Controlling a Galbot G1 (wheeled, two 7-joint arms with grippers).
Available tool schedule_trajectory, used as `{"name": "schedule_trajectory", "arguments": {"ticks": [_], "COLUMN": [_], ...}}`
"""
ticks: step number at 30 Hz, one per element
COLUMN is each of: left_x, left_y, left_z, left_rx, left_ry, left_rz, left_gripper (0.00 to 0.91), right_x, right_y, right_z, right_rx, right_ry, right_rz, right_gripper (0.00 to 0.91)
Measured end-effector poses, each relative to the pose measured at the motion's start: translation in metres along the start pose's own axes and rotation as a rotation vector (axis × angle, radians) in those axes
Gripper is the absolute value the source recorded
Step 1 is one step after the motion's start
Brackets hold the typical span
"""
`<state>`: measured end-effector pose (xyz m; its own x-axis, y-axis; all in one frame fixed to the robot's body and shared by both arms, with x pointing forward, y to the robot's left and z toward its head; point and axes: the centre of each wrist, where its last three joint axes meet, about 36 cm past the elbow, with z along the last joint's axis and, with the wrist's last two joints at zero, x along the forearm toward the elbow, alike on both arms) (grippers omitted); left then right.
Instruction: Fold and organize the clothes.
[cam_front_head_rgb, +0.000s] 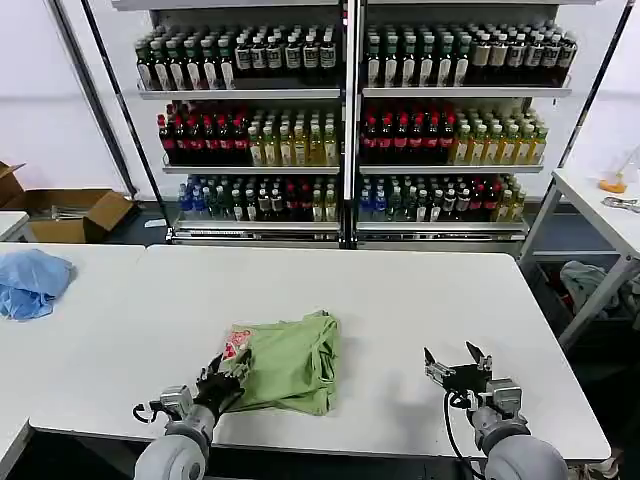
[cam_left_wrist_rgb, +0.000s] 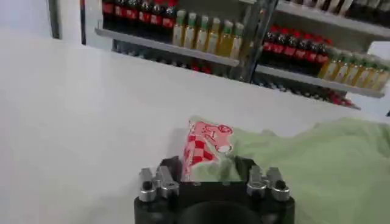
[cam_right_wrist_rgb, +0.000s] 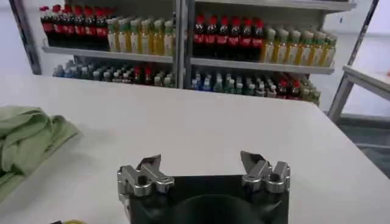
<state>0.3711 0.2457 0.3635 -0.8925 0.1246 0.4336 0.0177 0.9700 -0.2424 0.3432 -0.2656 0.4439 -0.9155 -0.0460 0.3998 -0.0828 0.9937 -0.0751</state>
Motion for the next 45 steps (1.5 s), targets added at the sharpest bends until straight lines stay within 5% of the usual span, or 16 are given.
{"name": "schedule_trajectory", "arguments": {"ticks": [18, 27, 39, 45], "left_x": [0.002, 0.018, 0.076, 0.077], "left_y": [0.025, 0.076, 0.135, 0.114], "left_z": [-0.021, -0.068, -0.184, -0.194], "left_rx": [0.291, 0.423, 0.190, -0.036], "left_ry": [0.025, -0.065, -0.275, -0.257], "left_rz": [0.106, 0.078, 0.007, 0.016], "left_gripper": [0.050, 0.030, 0.030, 0.030], "right_x": [0.001, -0.001, -0.001, -0.001], "right_y": [0.002, 0.001, 0.003, 0.002], "right_z": [-0.002, -0.006, -0.011, -0.010], "right_rx": [-0.001, -0.004, -0.009, -0.006], "right_ry": [-0.006, -0.016, -0.028, -0.026], "right_rz": [-0.004, -0.011, -0.028, -0.027], "right_gripper": [0.907, 0.907, 0.907, 0.907]}}
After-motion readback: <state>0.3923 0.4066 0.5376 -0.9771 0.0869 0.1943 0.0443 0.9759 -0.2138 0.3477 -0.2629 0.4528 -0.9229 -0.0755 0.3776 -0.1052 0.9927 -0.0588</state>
